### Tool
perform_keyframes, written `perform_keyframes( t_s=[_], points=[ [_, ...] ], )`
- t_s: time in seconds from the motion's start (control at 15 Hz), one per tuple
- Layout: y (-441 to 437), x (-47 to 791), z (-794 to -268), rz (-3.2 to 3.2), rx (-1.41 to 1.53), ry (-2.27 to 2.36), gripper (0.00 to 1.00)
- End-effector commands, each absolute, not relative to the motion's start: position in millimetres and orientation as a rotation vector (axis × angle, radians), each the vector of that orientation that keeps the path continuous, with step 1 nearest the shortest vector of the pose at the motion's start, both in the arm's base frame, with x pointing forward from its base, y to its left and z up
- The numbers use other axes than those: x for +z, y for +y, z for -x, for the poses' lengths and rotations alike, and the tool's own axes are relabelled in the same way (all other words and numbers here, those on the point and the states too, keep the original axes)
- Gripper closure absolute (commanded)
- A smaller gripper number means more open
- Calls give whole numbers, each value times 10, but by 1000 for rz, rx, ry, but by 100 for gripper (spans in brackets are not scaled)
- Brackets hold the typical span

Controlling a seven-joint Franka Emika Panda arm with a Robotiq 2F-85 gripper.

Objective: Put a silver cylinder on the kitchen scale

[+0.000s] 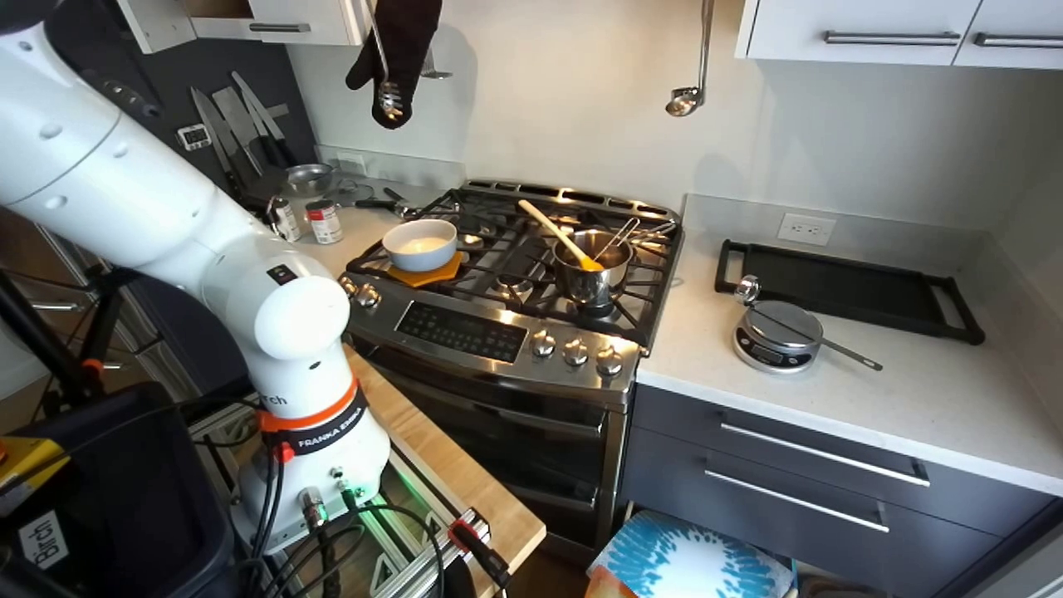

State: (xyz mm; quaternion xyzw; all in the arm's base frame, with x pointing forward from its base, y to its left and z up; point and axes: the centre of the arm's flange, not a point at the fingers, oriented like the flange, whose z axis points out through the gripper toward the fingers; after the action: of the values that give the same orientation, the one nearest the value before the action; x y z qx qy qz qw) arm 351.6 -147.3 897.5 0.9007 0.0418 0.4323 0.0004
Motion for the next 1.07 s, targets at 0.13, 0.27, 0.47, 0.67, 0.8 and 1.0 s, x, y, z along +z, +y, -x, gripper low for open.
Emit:
perform_keyframes(
  t_s=[0.13, 0.27, 0.47, 0.67, 0.8, 1.0],
  points=[
    [-1404, 9147, -3795, -2847, 1310, 106, 0],
    [-1346, 9257, -3880, -2849, 1308, 120, 0],
    [-1342, 9300, -4041, -2859, 1351, 116, 0],
    [-1335, 9450, -4274, -2848, 1435, 155, 0],
    [-1325, 9555, -4458, -2845, 1474, 159, 0],
    [-1381, 9666, -4674, -2842, 1459, 135, 0]
  ],
)
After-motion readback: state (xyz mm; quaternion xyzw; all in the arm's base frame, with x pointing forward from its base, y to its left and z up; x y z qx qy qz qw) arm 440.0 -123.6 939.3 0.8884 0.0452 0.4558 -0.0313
